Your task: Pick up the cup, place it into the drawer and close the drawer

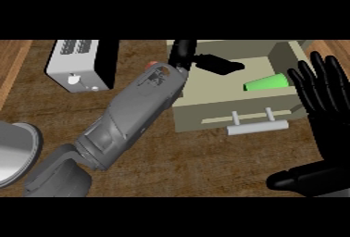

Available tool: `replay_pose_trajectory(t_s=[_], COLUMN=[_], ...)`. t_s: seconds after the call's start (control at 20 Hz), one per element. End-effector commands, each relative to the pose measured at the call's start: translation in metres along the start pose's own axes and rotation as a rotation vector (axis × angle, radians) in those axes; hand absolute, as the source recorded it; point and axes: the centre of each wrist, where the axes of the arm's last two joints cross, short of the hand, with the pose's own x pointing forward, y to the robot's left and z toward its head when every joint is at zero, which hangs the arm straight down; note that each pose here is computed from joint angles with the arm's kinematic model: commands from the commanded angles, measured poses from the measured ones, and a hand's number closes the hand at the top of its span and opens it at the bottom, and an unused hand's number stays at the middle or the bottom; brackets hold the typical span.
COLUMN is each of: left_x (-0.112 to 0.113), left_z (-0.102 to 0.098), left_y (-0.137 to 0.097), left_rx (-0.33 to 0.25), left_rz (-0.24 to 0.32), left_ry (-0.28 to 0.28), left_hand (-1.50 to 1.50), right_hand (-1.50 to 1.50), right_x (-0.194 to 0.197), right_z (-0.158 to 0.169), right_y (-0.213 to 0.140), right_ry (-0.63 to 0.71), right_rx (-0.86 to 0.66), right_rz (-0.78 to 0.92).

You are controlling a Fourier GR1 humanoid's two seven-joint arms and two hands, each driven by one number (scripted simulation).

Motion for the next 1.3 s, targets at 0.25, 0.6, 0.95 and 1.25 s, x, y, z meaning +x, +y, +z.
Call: replay_pose_trajectory(t_s=[0.25, 0.6, 0.95, 1.25], left_x=[0.021, 0.029, -0.005, -0.008], left_z=[-0.004, -0.010, 0.036, 0.076], left_y=[-0.006, 0.039, 0.071, 0.128], left_rx=[0.000, 0.056, 0.146, 0.201], left_rz=[0.224, 0.313, 0.358, 0.346], left_ry=[-0.124, -0.095, -0.048, -0.007], left_hand=[-1.50, -1.50, -1.50, -1.50], right_hand=[-1.50, 1.50, 1.50, 1.50], right_x=[0.010, 0.014, 0.016, 0.015], right_z=[0.012, 0.026, 0.035, 0.042], right_y=[-0.007, -0.015, -0.025, -0.019], right_ry=[0.016, 0.043, 0.127, 0.193], right_rx=[0.019, 0.120, 0.197, 0.227], right_rz=[-0.061, 0.050, 0.242, 0.364])
